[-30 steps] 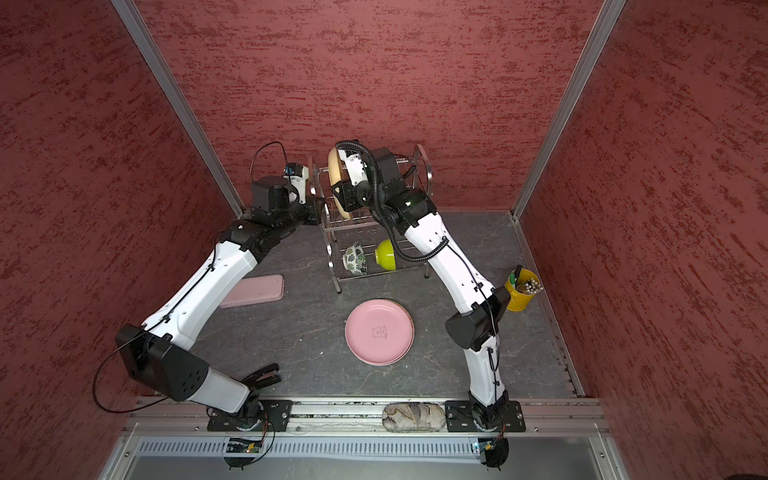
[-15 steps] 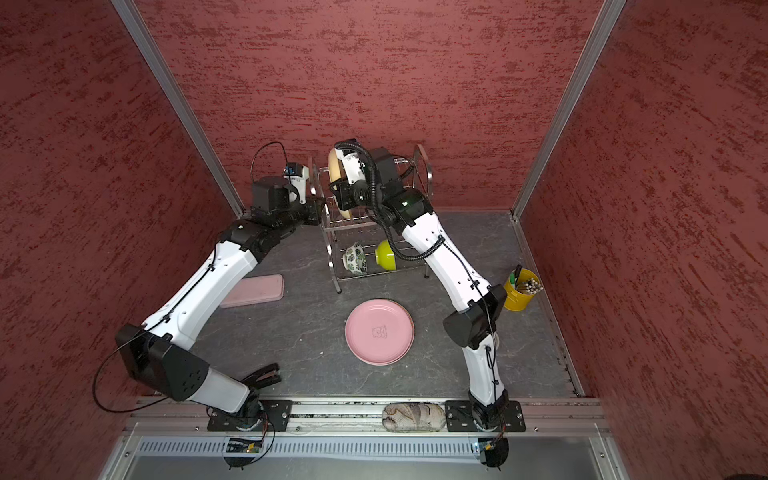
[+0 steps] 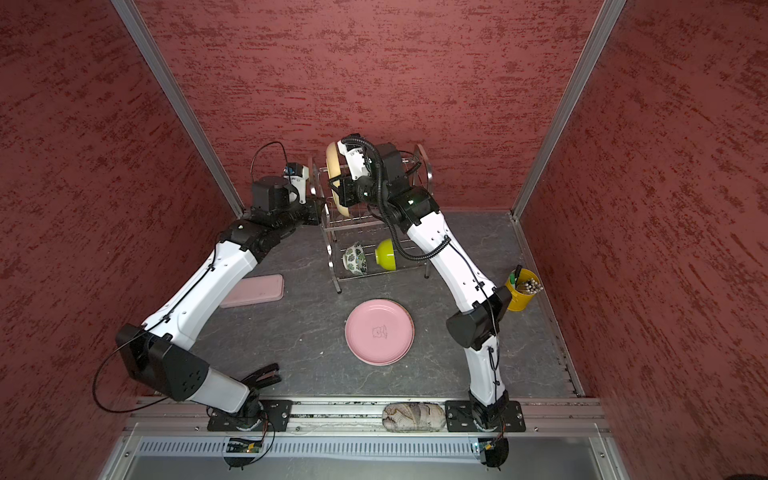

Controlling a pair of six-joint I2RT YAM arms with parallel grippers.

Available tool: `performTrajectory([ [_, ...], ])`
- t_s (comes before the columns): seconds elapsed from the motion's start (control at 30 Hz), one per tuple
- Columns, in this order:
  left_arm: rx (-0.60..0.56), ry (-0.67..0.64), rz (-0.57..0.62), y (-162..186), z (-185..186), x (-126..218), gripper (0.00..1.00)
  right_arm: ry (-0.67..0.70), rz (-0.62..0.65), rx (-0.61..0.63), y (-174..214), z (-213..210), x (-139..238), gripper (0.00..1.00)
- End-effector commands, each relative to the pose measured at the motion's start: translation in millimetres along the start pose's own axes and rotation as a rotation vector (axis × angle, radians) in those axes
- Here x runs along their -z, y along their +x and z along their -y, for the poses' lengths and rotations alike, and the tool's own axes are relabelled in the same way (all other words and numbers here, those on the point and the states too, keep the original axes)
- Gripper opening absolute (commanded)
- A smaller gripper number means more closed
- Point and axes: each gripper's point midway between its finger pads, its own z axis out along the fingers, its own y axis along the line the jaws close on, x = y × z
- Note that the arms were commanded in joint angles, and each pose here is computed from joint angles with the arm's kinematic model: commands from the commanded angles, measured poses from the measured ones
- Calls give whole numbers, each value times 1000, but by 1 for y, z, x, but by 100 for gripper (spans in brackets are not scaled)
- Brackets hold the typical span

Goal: Unload the mixed dishes from the dish rack
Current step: 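Grip the cream plate rim and pull it up out of the rack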

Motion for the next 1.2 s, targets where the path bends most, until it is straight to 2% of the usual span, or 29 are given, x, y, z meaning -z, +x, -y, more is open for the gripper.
performTrajectory([
  [0.0,115,80,-83,25,16,-10,18,-62,167,80,-57,-36,47,1],
  [0.37,115,75,-88,26,15,-11,18,-12,281,169,-94,-56,109,0],
  [0.6,118,77,-86,25,15,-12,18,144,350,200,-100,-47,158,0],
  [0.77,123,80,-94,28,15,-14,18,265,390,193,-91,-33,192,0],
  [0.8,124,81,-94,28,15,-14,18,282,408,189,-91,-36,208,0],
  [1.03,126,75,-98,30,13,-14,18,417,416,135,-61,-19,254,0],
  [1.17,128,74,-102,31,13,-16,18,465,368,92,-40,-12,269,0],
])
